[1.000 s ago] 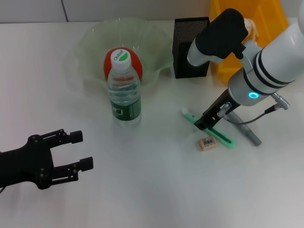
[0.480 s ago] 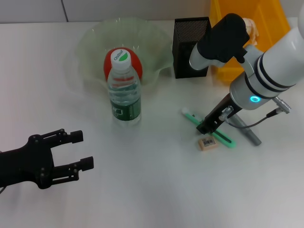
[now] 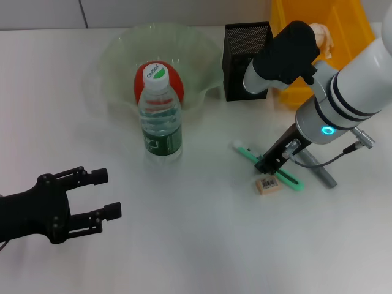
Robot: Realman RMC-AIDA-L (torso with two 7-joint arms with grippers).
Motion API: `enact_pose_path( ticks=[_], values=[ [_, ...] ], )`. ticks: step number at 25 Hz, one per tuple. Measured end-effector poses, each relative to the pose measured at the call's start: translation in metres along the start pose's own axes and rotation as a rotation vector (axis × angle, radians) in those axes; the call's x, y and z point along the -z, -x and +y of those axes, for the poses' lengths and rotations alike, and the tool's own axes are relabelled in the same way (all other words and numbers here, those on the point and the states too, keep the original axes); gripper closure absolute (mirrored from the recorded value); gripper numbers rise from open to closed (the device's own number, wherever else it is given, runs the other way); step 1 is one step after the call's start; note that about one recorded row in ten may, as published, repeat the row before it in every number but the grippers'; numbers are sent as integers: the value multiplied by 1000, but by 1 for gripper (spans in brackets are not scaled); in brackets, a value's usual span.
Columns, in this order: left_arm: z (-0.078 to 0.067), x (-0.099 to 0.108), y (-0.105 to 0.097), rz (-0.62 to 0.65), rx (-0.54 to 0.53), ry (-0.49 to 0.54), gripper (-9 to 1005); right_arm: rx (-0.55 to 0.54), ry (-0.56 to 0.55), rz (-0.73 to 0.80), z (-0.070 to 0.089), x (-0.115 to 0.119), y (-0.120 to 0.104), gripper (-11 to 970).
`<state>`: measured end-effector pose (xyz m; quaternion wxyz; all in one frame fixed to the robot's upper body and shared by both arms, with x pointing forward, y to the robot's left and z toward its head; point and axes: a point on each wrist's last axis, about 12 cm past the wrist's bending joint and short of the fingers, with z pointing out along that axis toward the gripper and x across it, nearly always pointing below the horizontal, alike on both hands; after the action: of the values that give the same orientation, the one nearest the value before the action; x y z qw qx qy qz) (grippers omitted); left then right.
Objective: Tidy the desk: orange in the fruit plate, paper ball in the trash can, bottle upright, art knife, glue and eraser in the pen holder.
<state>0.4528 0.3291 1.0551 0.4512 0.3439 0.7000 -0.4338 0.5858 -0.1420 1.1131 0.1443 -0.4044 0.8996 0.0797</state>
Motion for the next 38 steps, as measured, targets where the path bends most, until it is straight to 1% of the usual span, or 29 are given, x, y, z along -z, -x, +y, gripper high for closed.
enact_pose_path(
  ticks=[1,6,12,15,16,17,20,21,22,25,26,27,28,30,31,35,36,37,38],
  values=[
    [0,0,0,0,0,0,212,-1,1,2,0,0,0,625],
    [-1,1,-1,0,4,3,212,-1,1,-4,0,0,0,734],
    [-1,1,-2,0,5,3,212,-2,-1,-24,-1,3,1,798],
    [-1,2,-2,0,6,4,212,-11,-4,-62,-2,11,2,798],
    [-1,2,-2,0,6,4,212,-31,-2,-121,-7,21,3,797],
    [-2,2,-2,0,7,3,212,-31,-2,-121,-7,21,3,797],
    [-2,2,-2,-2,7,0,212,-76,49,-315,-19,43,5,792],
    [-2,2,-2,-2,7,0,212,-89,76,-409,-24,51,5,790],
    [-2,2,-2,-2,7,0,212,-100,102,-522,-31,59,3,787],
    [-2,1,-2,-2,6,0,212,-115,165,-810,-42,70,1,780],
    [-2,1,-2,-2,6,0,212,-116,171,-978,-49,68,0,777],
    [-2,1,-2,-2,6,0,212,-116,171,-978,-49,68,0,775],
    [-2,1,-2,-2,6,0,212,-128,171,-1047,-52,64,0,772],
    [-1,-1,-1,-4,5,-1,212,-131,122,-1152,-57,54,4,767],
    [-1,-2,-1,-4,4,-2,212,-144,96,-1180,-59,46,5,765],
    [-1,-4,-1,-6,3,-2,212,-237,13,-1246,-70,19,9,755],
    [-1,-5,-1,-7,3,-1,212,-284,-40,-1265,-76,11,6,753],
    [-1,-5,-1,-7,2,1,212,-284,-40,-1265,-76,11,6,750],
    [0,-6,-1,-7,1,2,212,-302,-63,-1271,-78,8,6,748]
  ],
)
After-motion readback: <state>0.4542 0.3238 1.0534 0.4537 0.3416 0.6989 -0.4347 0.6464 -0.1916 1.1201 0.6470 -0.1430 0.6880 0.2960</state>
